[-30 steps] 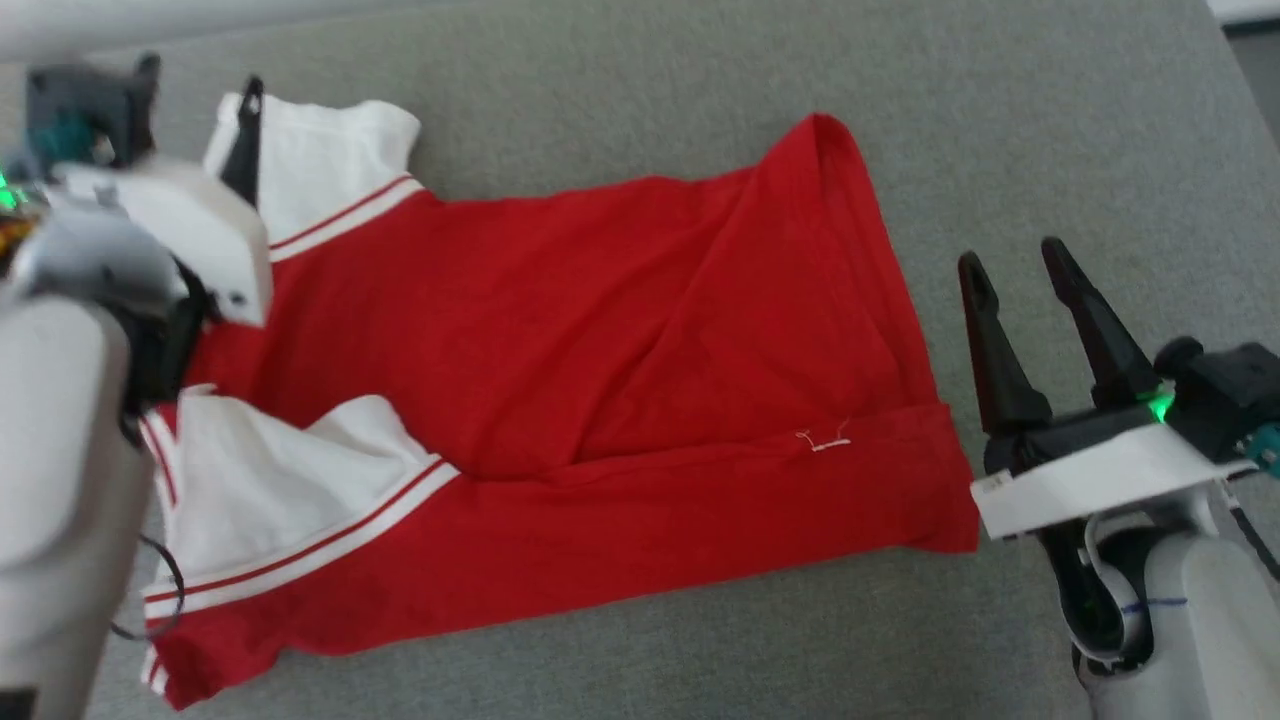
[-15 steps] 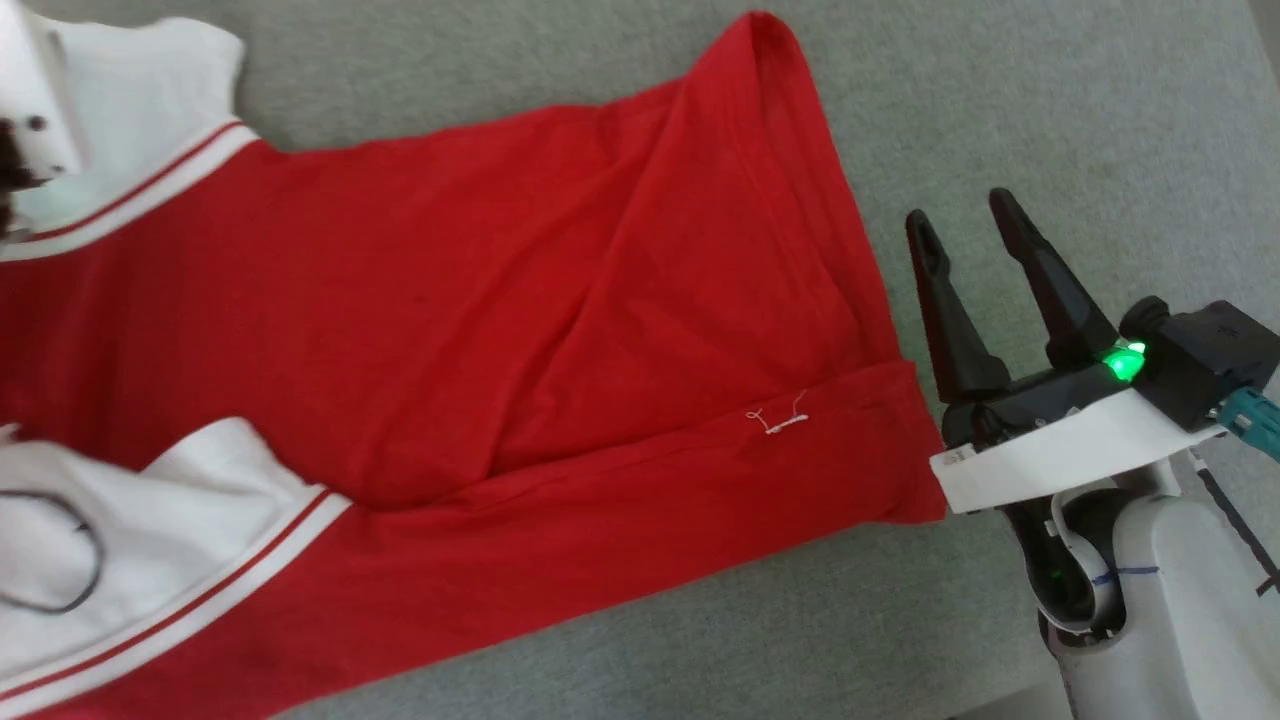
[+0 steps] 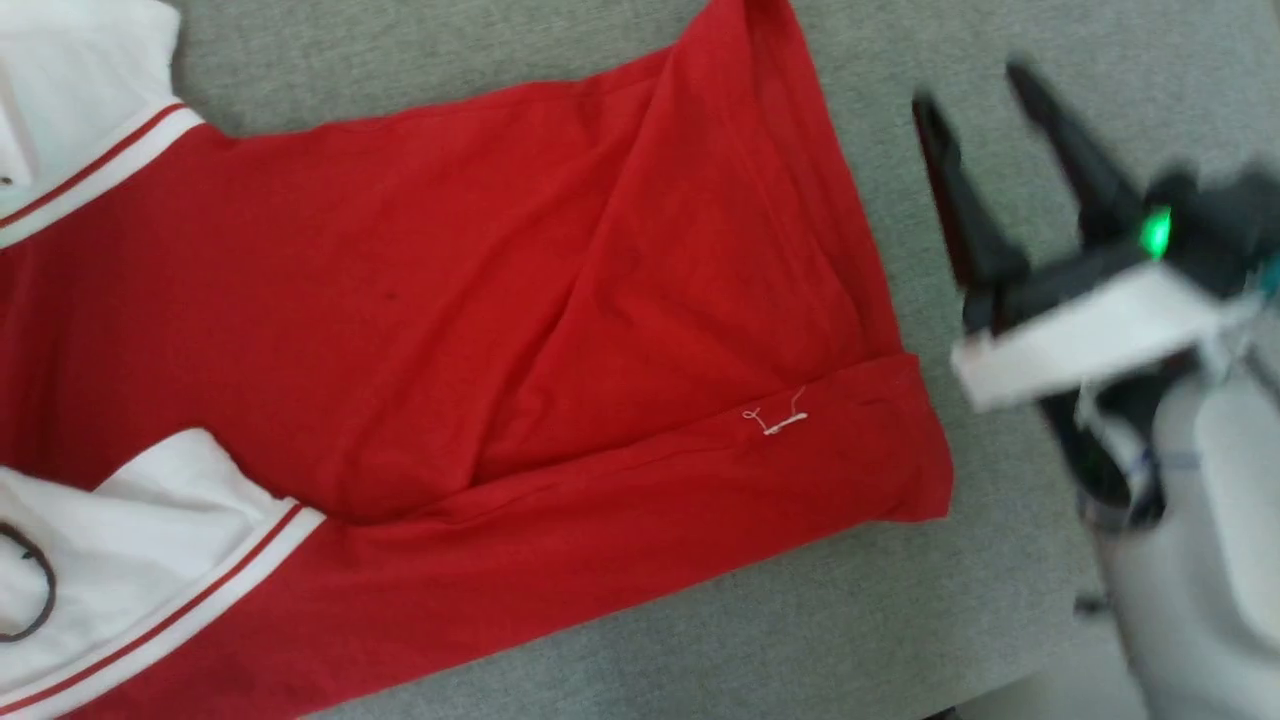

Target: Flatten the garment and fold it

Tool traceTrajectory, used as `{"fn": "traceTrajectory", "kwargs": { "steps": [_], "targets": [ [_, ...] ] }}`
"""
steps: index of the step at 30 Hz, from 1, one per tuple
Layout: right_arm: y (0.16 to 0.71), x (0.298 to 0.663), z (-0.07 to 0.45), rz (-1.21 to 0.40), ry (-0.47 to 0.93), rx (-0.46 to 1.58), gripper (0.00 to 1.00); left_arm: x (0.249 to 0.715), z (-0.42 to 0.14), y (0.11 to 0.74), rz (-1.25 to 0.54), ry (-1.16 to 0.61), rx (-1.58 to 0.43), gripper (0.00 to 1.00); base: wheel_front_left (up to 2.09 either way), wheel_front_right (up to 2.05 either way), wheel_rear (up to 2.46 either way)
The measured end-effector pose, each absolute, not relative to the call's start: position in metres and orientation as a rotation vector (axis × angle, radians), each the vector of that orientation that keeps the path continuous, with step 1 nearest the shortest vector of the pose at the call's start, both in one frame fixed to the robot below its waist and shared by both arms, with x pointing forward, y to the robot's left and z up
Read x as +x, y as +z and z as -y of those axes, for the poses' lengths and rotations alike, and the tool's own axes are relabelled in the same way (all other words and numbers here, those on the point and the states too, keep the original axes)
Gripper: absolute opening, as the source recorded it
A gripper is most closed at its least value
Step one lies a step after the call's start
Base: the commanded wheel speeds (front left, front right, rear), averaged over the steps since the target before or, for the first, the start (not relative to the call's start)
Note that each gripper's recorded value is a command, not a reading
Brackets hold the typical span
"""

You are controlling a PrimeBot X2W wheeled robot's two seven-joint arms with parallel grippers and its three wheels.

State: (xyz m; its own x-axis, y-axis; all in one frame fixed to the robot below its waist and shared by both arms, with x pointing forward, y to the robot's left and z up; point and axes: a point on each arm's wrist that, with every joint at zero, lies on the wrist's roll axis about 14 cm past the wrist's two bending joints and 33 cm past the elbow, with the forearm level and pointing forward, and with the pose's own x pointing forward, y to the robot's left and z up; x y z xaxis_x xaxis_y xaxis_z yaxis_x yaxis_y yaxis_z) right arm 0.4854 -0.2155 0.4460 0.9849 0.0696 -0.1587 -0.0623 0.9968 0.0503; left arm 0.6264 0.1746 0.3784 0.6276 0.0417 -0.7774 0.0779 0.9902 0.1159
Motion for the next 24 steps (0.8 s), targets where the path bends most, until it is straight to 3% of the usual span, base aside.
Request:
{"fn": "traceTrajectory", "kwargs": {
  "steps": [4, 7, 16, 17, 19, 21, 22, 24],
  "targets": [
    [0.461, 0.525, 0.204, -0.179, 0.143, -0.026, 1.0, 0.622, -0.175, 0.38, -0.888, -0.027, 0.153, 0.0, 0.0, 0.0, 0.0],
    [0.451, 0.547, 0.189, -0.279, 0.201, -0.057, 1.0, 0.619, -0.175, 0.38, -0.883, -0.032, 0.154, 0.0, 0.0, 0.0, 0.0],
    [0.393, 0.562, 0.163, -0.667, 0.294, -0.107, 1.0, 0.619, -0.178, 0.379, -0.864, -0.038, 0.153, 0.0, 0.0, 0.0, 0.0],
    [0.387, 0.561, 0.162, -0.702, 0.3, -0.118, 0.96, 0.619, -0.178, 0.379, -0.862, -0.038, 0.152, 0.0, 0.0, 0.0, 0.0],
    [0.379, 0.56, 0.16, -0.758, 0.309, -0.14, 0.45, 0.619, -0.178, 0.378, -0.856, -0.044, 0.155, 0.0, 0.0, 0.0, 0.0],
    [0.378, 0.562, 0.158, -0.784, 0.322, -0.164, 0.19, 0.619, -0.178, 0.378, -0.847, -0.05, 0.16, 0.0, 0.0, 0.0, 0.0],
    [0.379, 0.563, 0.157, -0.784, 0.325, -0.168, 0.0, 0.62, -0.179, 0.379, -0.839, -0.051, 0.159, 0.0, 0.0, 0.0, 0.0],
    [0.381, 0.564, 0.156, -0.778, 0.328, -0.171, 0.0, 0.621, -0.179, 0.382, -0.817, -0.054, 0.154, 0.0, 0.0, 0.0, 0.0]
  ]
}}
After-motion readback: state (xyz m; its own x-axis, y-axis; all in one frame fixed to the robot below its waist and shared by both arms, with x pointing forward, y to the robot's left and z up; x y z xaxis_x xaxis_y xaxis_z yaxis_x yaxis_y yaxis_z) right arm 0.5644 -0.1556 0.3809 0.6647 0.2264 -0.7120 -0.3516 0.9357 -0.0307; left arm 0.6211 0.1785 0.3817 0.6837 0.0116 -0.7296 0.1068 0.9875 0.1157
